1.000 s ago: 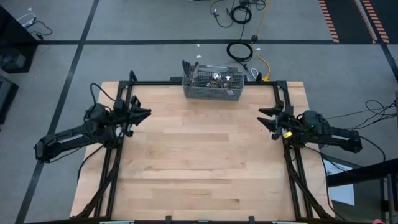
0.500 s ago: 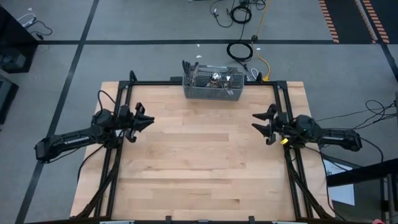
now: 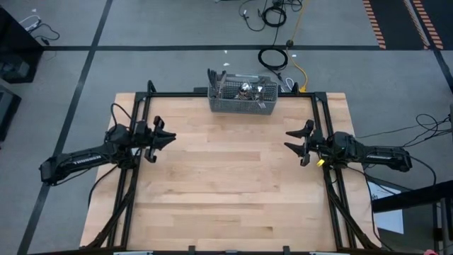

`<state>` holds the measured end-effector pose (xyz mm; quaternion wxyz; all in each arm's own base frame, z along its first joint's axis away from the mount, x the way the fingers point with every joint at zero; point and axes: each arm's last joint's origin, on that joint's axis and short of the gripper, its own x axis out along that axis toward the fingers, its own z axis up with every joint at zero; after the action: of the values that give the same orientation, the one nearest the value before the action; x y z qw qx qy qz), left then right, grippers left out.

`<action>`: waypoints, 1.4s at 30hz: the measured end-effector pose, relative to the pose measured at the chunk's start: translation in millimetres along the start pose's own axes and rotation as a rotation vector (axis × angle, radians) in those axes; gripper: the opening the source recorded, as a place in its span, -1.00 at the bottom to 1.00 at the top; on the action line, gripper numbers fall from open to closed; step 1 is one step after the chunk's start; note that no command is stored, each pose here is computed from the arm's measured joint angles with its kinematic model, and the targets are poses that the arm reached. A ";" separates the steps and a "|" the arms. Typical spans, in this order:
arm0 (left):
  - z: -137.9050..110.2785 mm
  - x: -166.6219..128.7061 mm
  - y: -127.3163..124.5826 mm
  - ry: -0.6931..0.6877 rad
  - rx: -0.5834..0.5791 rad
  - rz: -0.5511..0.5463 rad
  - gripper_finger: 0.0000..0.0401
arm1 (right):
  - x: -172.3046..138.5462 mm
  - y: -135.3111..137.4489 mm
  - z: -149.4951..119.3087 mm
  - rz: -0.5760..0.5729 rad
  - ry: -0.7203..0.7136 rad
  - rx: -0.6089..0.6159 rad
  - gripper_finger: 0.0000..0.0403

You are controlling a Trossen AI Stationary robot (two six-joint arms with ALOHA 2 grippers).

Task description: Sort silverware

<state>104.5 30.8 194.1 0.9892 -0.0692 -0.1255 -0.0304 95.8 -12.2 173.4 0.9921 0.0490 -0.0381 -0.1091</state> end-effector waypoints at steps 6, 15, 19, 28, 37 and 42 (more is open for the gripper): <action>-1.7 0.0 0.5 0.015 -0.008 0.005 -0.74 | 0.0 0.1 -1.1 0.005 0.014 -0.009 0.05; -1.8 0.0 0.6 0.015 -0.009 0.008 -0.74 | 0.0 0.1 -1.2 0.005 0.015 -0.007 0.05; -1.8 0.0 0.6 0.015 -0.009 0.008 -0.74 | 0.0 0.1 -1.3 0.005 0.015 -0.007 0.05; -1.9 -0.1 0.6 0.016 -0.010 0.008 -0.74 | 0.0 0.1 -1.3 0.006 0.016 -0.007 0.05; -2.0 -0.1 0.6 0.016 -0.010 0.008 -0.74 | 0.0 0.1 -1.3 0.006 0.016 -0.007 0.05; -2.0 -0.1 0.6 0.016 -0.010 0.008 -0.74 | 0.0 0.1 -1.3 0.006 0.016 -0.007 0.05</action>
<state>105.0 31.1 192.1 0.9899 -0.0742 -0.1174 -0.0276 95.9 -12.0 172.0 0.9928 0.0465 -0.0298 -0.1061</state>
